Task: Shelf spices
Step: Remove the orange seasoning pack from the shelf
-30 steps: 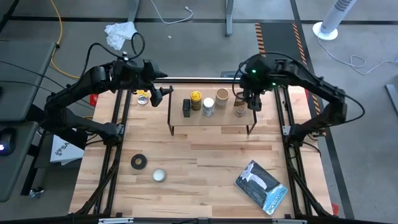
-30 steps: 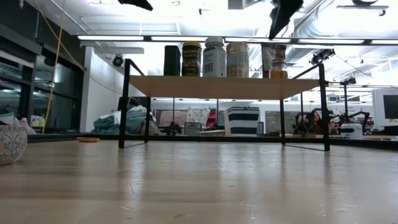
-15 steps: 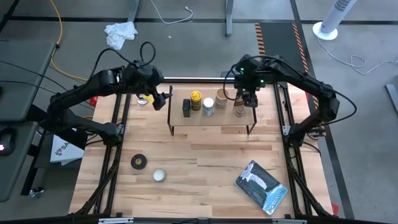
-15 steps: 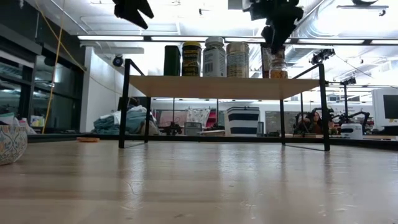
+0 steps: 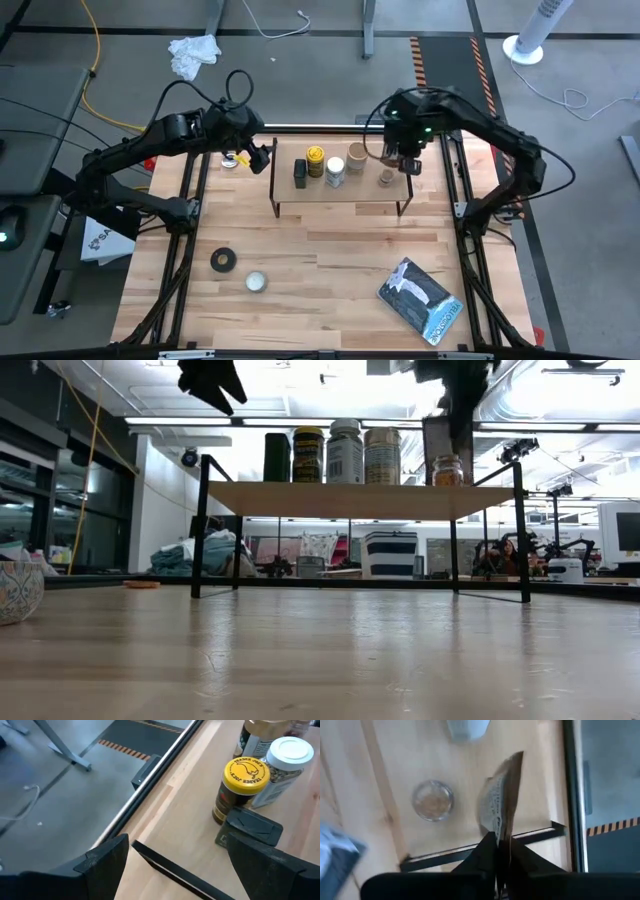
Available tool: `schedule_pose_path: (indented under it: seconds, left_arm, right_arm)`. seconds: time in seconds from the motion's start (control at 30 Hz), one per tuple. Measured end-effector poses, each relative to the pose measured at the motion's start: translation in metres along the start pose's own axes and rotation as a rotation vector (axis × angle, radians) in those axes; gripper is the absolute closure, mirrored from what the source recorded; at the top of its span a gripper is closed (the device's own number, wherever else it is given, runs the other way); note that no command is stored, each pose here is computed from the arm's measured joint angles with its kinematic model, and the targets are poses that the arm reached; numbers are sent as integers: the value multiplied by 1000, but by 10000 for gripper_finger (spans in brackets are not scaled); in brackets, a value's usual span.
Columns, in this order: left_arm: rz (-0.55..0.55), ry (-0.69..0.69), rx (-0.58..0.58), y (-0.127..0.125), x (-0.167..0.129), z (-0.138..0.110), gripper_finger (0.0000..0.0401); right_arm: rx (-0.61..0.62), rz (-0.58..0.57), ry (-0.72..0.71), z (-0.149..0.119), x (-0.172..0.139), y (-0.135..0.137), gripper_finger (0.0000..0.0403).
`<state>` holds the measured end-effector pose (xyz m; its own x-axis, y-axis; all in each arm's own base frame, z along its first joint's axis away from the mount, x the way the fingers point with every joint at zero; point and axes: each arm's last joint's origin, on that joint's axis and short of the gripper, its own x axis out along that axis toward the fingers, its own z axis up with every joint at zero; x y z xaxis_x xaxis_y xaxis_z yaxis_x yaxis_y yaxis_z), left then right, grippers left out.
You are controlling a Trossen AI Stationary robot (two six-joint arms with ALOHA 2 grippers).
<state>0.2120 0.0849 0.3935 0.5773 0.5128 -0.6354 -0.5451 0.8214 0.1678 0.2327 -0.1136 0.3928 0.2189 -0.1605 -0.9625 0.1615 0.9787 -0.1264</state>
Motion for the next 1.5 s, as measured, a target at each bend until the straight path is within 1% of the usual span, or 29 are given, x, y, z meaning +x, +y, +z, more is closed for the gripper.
schedule_pose_path:
  seconds: [0.1, 0.13, 0.2, 0.27, 0.37, 0.47, 0.6, 0.73, 0.77, 0.83, 0.9, 1.0, 1.07, 1.13, 1.23, 1.37, 1.5]
  left_arm:
    - [22, -2, 33, 1, 0, 0, 70]
    - [30, -2, 44, 2, 0, 0, 70]
    - [41, -2, 75, 4, 1, 1, 71]
    - [49, 2, 103, 7, 2, 1, 71]
    - [60, -4, 126, 13, 3, 2, 71]
    - [19, -41, 97, 19, 5, 5, 71]
    - [-41, -69, 50, 25, 6, 7, 71]
    - [-49, -66, 20, 25, 6, 7, 71]
    - [-49, -67, 15, 25, 6, 7, 71]
    - [-45, -67, 1, 25, 6, 7, 71]
    - [-26, -65, -26, 24, 6, 7, 71]
    - [0, -64, -83, 24, 6, 7, 71]
    - [10, -65, -117, 23, 5, 7, 71]
    - [10, -64, -136, 21, 5, 7, 71]
    - [14, -63, -143, 17, 4, 7, 71]
    - [29, -66, -127, 12, 3, 7, 71]
    - [53, -64, -116, 9, 2, 7, 71]
  right_arm:
    - [112, -20, -122, -6, -37, 9, 398]
    - [154, -10, -174, -8, -51, 13, 398]
    - [219, 58, -283, -14, -76, 24, 399]
    - [284, 131, -345, -18, -94, 40, 400]
    - [341, 234, -345, -17, -101, 69, 401]
    - [364, 300, -235, -12, -87, 110, 401]
    - [360, 321, -52, -15, -51, 171, 402]
    - [391, 304, 80, -38, -8, 227, 402]
    - [402, 289, 111, -48, 4, 238, 402]
    - [447, 235, 177, -69, 25, 250, 402]
    - [512, 150, 219, -91, 43, 251, 402]
    - [644, 27, 213, -119, 65, 241, 402]
    - [729, -4, 177, -134, 72, 231, 402]
    - [784, 3, 143, -144, 82, 224, 403]
    - [796, 25, 100, -153, 96, 217, 403]
    - [805, -35, 103, -165, 113, 212, 403]
    - [796, -67, 112, -170, 121, 210, 400]
